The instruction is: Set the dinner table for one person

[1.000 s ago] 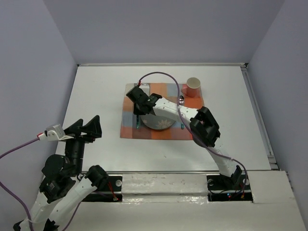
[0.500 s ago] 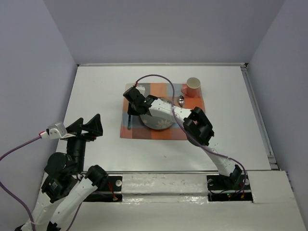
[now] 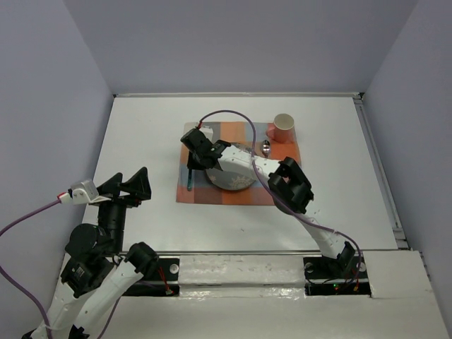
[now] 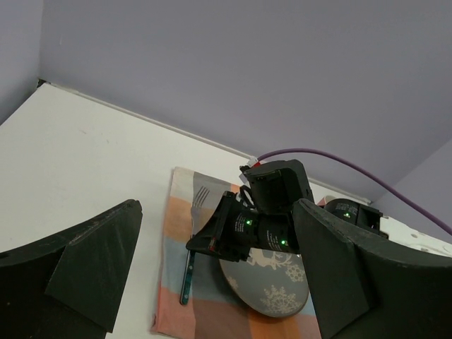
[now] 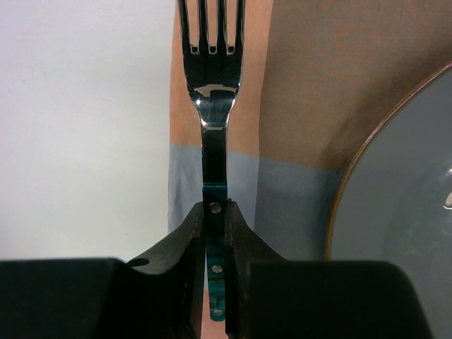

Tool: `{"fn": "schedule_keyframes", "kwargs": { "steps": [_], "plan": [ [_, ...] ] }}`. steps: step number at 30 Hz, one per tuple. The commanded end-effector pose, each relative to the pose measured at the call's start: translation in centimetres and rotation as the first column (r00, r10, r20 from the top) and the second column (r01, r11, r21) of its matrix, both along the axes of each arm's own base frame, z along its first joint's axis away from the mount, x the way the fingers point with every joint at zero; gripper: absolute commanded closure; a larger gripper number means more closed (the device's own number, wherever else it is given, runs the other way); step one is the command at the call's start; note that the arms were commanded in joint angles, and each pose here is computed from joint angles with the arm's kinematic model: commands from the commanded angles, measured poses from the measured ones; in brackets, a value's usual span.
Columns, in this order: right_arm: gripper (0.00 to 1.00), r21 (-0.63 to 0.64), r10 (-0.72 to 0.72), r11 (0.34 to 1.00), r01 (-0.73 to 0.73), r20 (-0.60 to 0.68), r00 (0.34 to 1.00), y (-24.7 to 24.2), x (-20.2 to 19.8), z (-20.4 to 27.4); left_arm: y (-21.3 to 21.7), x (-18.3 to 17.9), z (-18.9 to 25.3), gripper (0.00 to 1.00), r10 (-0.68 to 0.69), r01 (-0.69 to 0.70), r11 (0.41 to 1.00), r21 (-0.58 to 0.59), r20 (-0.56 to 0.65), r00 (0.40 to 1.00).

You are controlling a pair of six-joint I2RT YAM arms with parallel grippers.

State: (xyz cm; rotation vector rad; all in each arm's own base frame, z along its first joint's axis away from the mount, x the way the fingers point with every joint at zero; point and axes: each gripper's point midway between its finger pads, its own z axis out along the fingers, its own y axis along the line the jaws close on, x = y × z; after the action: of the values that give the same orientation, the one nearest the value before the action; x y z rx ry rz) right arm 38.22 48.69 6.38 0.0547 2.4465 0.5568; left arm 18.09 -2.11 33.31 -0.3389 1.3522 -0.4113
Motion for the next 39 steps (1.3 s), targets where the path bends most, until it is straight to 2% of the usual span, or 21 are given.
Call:
{"fn": "schedule_keyframes", "kwargs": {
  "steps": [1, 20, 23, 24, 28, 32, 39],
  "plan": [
    [1.00, 0.033, -0.014, 0.999, 0.012, 0.041, 0.999, 0.8, 0.9, 1.3, 0.1, 0.0, 1.4, 0.01, 0.003, -0.002, 1.000, -0.018, 0.039, 0.999],
    [1.00, -0.027, -0.013, 1.000, 0.014, 0.027, 1.000, 0.2, 1.6, -0.9, 0.1, 0.0, 1.5, 0.01, 0.005, -0.004, 1.000, -0.019, 0.041, 0.999],
    [0.85, -0.027, -0.010, 1.000, 0.011, 0.028, 1.000, 0.3, 1.6, -0.8, 0.1, 0.0, 1.4, 0.01, 0.006, -0.006, 1.000, -0.017, 0.038, 0.999],
    [0.74, -0.025, -0.009, 1.000, 0.010, 0.030, 0.999, 0.3, 1.7, -0.7, 0.1, 0.0, 1.4, 0.01, 0.006, -0.006, 1.000, -0.017, 0.038, 0.999],
    [0.59, -0.025, -0.007, 1.000, 0.008, 0.046, 0.999, 0.2, 1.8, 0.1, 0.1, 0.1, 1.3, 0.01, 0.006, -0.006, 1.000, -0.015, 0.034, 0.999],
    [0.54, -0.024, -0.007, 1.000, 0.008, 0.063, 0.998, 0.1, 1.9, 1.1, 0.1, 0.2, 1.3, 0.01, 0.011, -0.010, 1.000, -0.012, 0.031, 0.999],
    [0.53, 0.012, 0.054, 0.998, -0.056, 0.125, 0.991, 0.5, 1.2, 4.8, 0.2, 0.3, 1.2, 0.01, 0.022, -0.022, 1.000, -0.006, 0.027, 0.999]
  ]
}}
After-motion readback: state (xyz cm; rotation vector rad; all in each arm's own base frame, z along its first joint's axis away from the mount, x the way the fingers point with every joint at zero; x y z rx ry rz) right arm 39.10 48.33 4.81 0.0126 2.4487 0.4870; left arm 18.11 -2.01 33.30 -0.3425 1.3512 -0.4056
